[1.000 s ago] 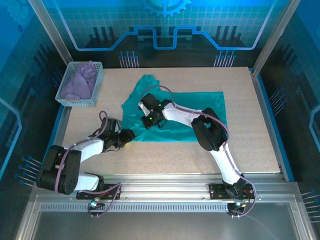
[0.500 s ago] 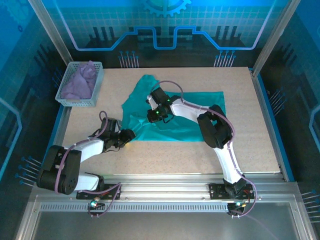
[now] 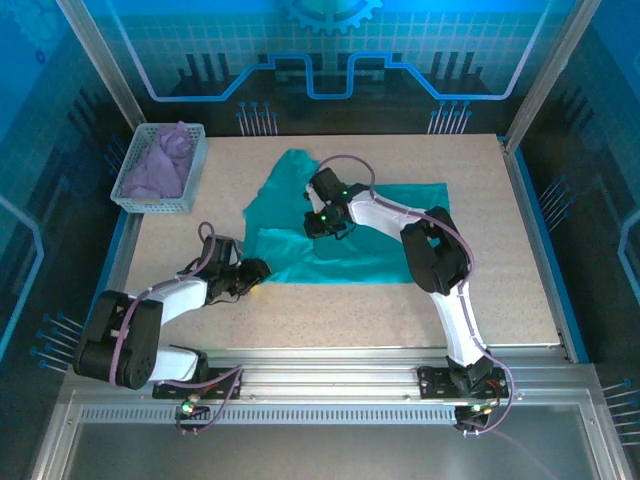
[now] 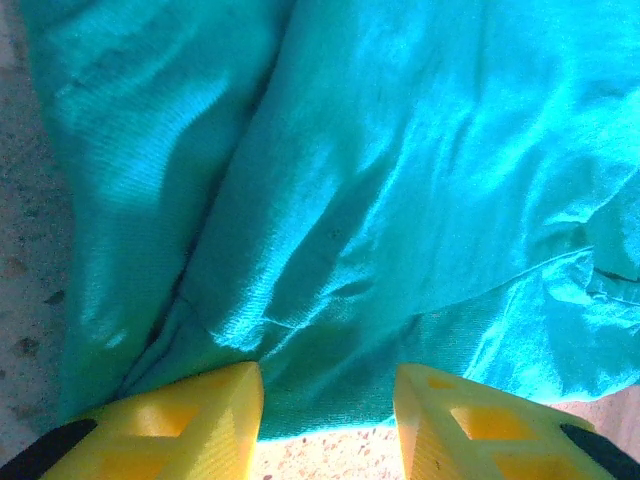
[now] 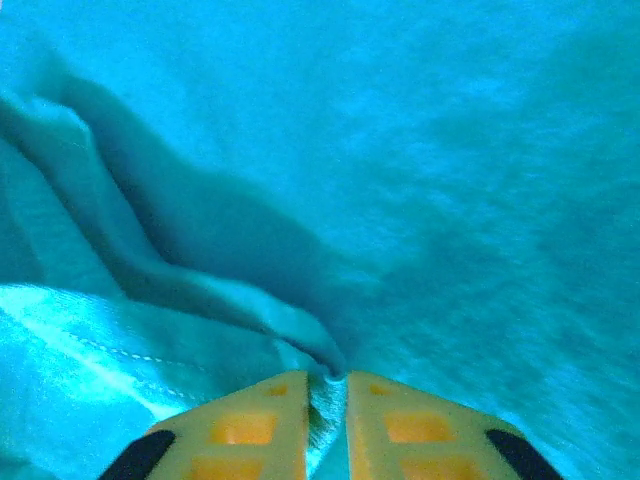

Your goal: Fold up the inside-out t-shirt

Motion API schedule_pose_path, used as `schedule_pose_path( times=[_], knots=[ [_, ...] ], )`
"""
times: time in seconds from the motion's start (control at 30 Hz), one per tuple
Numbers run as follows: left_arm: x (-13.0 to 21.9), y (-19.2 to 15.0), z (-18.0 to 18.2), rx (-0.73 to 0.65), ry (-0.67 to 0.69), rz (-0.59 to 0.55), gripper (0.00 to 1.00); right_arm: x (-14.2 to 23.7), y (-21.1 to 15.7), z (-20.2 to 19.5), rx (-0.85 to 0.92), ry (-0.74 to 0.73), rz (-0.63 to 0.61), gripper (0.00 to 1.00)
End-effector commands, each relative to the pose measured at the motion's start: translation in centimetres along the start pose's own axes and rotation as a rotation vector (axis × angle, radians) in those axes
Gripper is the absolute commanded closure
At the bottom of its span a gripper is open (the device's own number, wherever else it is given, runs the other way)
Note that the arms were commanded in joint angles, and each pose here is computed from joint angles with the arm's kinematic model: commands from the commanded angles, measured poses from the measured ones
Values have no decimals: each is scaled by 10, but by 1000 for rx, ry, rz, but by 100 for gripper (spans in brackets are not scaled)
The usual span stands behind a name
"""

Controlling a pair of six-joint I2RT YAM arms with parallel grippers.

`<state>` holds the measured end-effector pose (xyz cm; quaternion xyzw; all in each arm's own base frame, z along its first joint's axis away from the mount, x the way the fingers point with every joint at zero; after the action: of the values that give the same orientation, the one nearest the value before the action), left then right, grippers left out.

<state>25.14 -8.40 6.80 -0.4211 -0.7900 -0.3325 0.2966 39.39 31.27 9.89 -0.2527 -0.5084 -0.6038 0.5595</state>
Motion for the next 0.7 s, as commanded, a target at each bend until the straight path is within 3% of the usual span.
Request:
schedule_pose_path(
  times=[0.0, 0.1, 0.37, 0.53, 0.67],
  knots=[
    [-3, -23, 21, 59, 69, 88, 59, 38, 1, 5, 68, -58, -71, 76],
    [-3, -23, 20, 57, 70, 86, 58, 41, -9, 7, 78, -66, -75, 68],
    [1, -19, 17, 46, 75, 73, 58, 6, -22, 48, 183, 37, -13, 67],
    [10, -16, 14, 30, 80, 47, 56, -14, -9, 29, 84, -26, 57, 73],
    [23, -6, 1, -1, 67, -5, 53, -8, 0, 15, -15, -26, 80, 73]
  ],
)
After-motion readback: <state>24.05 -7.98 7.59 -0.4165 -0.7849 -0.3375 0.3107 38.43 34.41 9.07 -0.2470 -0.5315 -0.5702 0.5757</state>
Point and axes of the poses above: each hand's point on the last joint's axis, 136 mm out from that joint toward the fingers, its own x axis back along the fingers, its own z axis along the line the jaws close on, y = z × x, the point moved 6 cm from there along x, back along the fingers, and after that the axes turned 9 degrees about -x, right-handed, at the moved point
